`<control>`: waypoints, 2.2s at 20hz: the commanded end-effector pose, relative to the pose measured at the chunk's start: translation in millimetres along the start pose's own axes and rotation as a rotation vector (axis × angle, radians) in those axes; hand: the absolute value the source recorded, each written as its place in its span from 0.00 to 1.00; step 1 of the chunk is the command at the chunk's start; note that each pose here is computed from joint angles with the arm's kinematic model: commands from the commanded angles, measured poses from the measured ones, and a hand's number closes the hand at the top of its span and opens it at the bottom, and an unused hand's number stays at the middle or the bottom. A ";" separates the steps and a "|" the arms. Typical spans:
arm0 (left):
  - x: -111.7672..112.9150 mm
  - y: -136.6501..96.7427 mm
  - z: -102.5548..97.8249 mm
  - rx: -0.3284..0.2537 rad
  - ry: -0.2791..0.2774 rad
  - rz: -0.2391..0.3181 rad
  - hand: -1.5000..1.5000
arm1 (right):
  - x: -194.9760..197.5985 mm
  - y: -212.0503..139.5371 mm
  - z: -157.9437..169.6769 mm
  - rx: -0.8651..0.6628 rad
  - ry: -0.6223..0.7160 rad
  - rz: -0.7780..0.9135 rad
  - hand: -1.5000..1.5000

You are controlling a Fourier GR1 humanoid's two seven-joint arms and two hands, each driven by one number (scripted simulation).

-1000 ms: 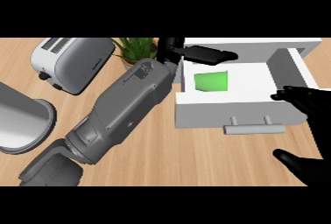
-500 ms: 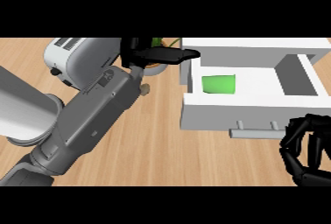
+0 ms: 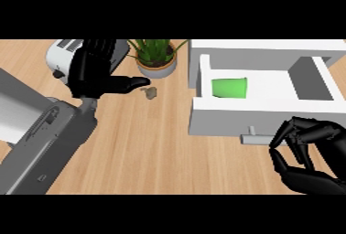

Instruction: Pick up the cup, place it into the drawer and close the drawer

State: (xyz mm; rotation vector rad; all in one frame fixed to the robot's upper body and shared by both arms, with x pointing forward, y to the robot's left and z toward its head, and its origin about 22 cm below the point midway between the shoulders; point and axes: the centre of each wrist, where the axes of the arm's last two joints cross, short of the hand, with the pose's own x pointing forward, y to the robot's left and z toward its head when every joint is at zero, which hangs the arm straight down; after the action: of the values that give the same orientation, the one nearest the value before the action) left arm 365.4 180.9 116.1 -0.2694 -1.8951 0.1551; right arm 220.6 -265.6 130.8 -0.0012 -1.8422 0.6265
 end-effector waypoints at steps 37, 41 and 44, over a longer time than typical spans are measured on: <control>-5.9 151.1 137.2 0.022 0.000 0.018 0.00 | -178.6 22.8 -133.7 0.271 0.217 0.519 0.00; 5.7 159.2 123.8 0.001 0.007 0.025 0.00 | -181.7 -1.4 -137.4 0.289 0.225 0.528 0.00; 13.3 171.4 115.7 -0.008 -0.001 0.051 0.00 | -168.7 -18.4 -153.3 0.294 0.253 0.543 0.00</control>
State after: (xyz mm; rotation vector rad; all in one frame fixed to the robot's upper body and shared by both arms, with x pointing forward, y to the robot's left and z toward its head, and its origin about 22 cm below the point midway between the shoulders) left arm 263.8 346.2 42.6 -0.2996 -1.8808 0.1812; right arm 410.4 -250.0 9.4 -0.3331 -1.5784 1.2328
